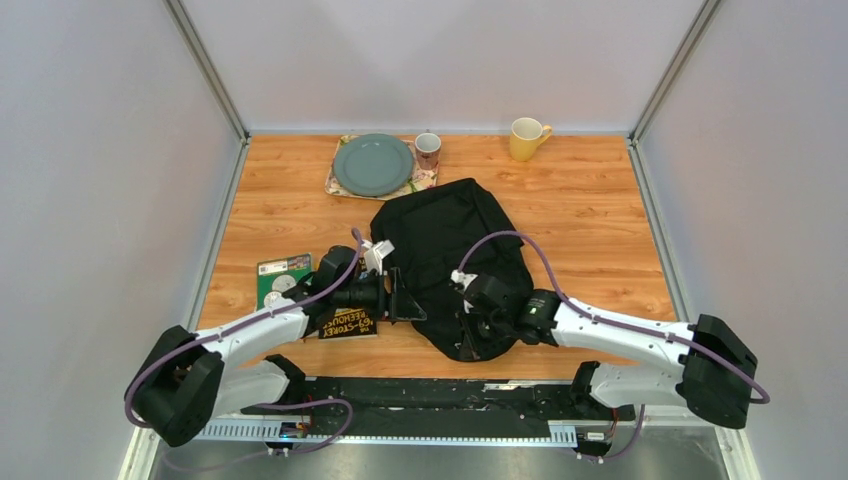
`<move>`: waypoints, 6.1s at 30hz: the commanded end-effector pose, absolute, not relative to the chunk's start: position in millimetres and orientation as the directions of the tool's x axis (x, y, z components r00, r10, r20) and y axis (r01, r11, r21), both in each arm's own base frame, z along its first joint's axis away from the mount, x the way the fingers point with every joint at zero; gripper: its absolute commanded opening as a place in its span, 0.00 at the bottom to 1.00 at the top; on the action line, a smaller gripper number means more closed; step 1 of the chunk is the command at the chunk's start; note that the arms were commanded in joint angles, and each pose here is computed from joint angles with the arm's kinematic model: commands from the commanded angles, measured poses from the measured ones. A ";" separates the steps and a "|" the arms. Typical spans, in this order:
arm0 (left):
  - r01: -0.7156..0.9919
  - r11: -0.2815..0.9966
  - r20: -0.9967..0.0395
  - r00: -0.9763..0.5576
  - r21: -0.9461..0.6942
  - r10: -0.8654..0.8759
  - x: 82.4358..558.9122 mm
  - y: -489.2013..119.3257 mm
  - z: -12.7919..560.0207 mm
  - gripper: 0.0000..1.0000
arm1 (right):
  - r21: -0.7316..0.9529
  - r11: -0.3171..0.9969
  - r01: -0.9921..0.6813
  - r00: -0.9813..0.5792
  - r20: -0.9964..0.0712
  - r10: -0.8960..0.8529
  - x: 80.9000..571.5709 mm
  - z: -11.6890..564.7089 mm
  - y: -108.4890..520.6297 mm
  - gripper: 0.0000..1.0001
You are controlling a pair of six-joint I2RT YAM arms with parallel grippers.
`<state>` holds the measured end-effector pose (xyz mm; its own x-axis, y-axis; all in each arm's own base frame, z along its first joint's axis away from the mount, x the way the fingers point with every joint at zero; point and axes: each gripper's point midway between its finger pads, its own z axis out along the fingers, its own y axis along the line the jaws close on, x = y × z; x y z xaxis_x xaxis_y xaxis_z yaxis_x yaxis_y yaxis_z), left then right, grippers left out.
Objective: Pack the student bag
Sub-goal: Unzip the student bag at the center of the board.
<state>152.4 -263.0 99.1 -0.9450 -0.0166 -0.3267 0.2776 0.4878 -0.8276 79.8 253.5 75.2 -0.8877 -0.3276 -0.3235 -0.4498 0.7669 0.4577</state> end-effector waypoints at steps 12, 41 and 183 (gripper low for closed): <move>0.111 0.517 -0.190 -0.976 -0.849 -0.103 103.6 -278.9 78.2 0.77 | 0.516 0.658 -0.549 -0.834 -0.390 -0.390 65.2 90.0 299.6 0.00; 0.072 0.555 -0.204 -0.963 -0.829 -0.179 111.4 -261.4 49.5 0.00 | 0.324 0.848 -0.419 -0.895 -0.303 -0.327 100.6 59.4 228.0 0.00; 0.948 0.258 -0.756 -0.308 -0.188 0.578 106.3 -366.2 101.8 0.56 | 0.396 0.813 0.426 -0.525 -0.624 0.579 287.7 101.2 41.7 0.16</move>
<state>109.4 -365.7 91.6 -0.3167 0.5431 -0.7777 0.9420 0.2759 -0.1909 277.9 54.2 107.9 -0.5595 0.6031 -0.5685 0.4223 0.7977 0.4305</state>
